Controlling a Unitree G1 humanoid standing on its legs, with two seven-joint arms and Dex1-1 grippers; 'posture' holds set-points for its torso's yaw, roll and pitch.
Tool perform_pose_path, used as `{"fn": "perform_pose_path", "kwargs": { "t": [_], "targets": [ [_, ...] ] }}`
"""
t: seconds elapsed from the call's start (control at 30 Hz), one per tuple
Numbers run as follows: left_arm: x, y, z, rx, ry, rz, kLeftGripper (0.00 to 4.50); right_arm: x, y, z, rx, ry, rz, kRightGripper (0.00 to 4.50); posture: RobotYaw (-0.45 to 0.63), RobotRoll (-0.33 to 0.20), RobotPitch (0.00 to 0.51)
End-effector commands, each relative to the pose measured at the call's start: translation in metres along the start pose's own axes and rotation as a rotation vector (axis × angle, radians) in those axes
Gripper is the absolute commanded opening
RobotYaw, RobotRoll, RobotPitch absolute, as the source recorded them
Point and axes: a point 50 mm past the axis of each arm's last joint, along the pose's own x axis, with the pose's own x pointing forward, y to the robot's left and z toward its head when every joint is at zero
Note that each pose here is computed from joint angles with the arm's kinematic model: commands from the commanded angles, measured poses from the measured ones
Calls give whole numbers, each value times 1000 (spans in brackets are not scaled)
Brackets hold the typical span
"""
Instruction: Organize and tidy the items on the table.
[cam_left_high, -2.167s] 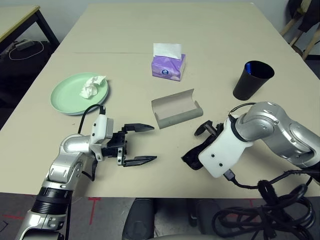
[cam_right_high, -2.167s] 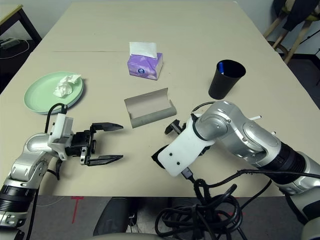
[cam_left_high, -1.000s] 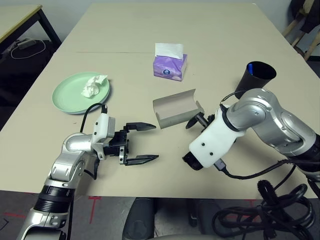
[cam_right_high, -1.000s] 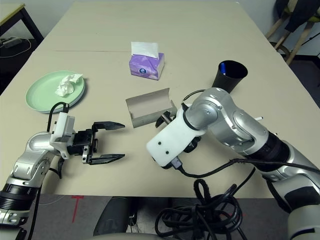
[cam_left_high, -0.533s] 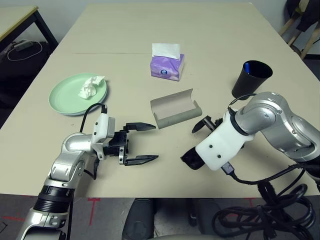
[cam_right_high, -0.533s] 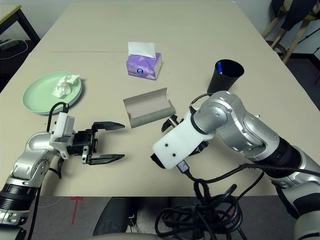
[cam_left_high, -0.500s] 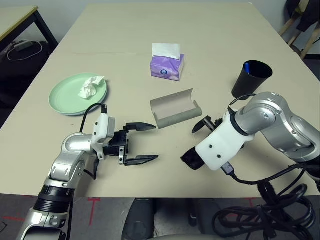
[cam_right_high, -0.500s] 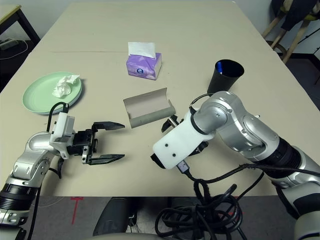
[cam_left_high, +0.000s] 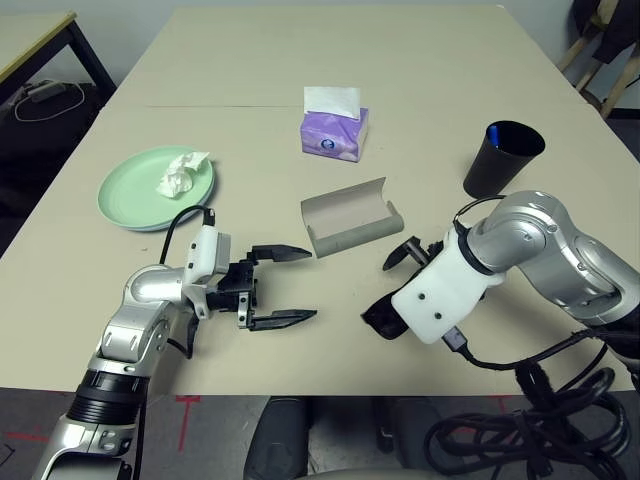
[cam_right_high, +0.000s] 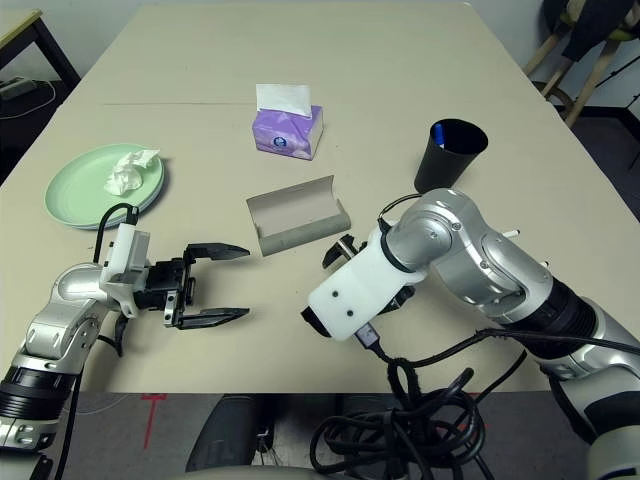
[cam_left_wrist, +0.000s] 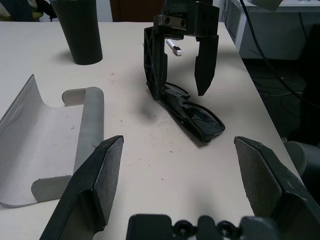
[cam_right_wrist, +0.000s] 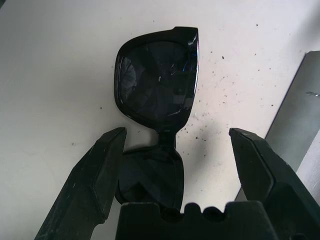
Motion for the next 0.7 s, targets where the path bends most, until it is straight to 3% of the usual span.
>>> {"fn": "perform_pose_path", "kwargs": {
  "t": [0.03,0.7],
  "targets": [
    [-1,-2,-3,-16,19,-11,4487,8,4,-1,-3,-6,22,4500,59,0,159],
    [-1,-4,-3,-17,23,-9,4487,11,0,1,-16,-13,20,4500,63,0,158]
  ]
}}
